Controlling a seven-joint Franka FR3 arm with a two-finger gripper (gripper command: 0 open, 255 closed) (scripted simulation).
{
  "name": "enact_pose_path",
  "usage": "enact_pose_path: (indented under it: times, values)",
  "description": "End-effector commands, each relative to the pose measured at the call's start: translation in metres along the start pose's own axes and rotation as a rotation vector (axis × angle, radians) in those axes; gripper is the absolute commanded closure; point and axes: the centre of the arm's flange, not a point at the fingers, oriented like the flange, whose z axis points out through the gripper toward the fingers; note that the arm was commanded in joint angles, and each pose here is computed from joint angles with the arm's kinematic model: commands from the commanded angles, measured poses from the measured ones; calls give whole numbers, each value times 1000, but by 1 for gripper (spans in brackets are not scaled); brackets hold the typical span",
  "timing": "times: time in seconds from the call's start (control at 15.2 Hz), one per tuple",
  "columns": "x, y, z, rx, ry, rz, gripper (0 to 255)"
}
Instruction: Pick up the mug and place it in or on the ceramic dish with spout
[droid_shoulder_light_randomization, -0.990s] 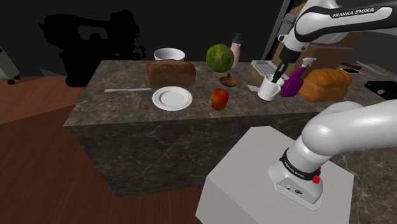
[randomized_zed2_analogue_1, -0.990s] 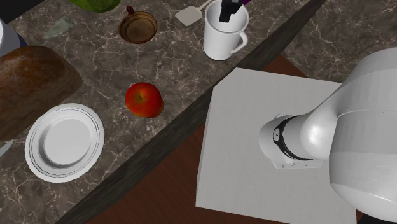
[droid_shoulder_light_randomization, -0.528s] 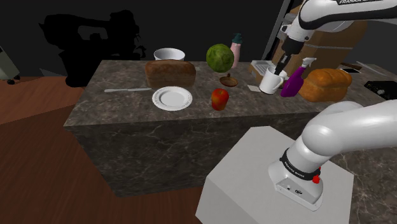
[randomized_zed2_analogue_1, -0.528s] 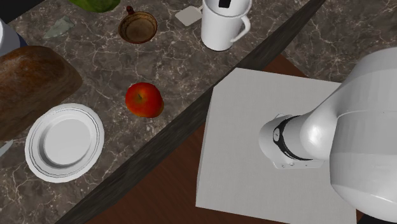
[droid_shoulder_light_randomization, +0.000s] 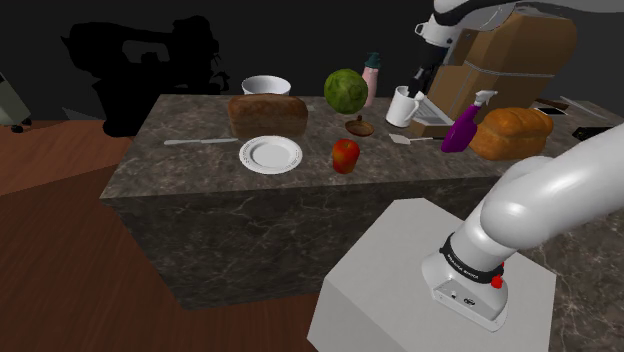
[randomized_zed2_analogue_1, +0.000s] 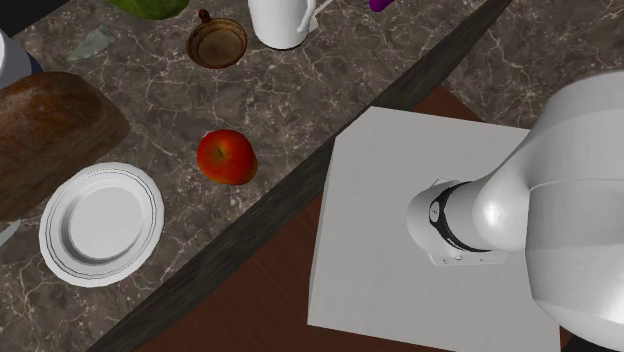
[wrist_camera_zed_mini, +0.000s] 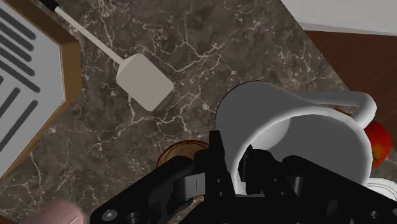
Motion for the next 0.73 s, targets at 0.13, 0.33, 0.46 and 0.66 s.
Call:
enact_pose_path:
  times: [0.13, 0.33, 0.46, 0.66]
  values:
    - [50, 18, 0, -1, 0, 0, 255]
    - [87, 31, -3, -1, 0, 0, 255]
    - [112, 40, -5, -1, 0, 0, 255]
    - [143, 51, -7, -1, 0, 0, 255]
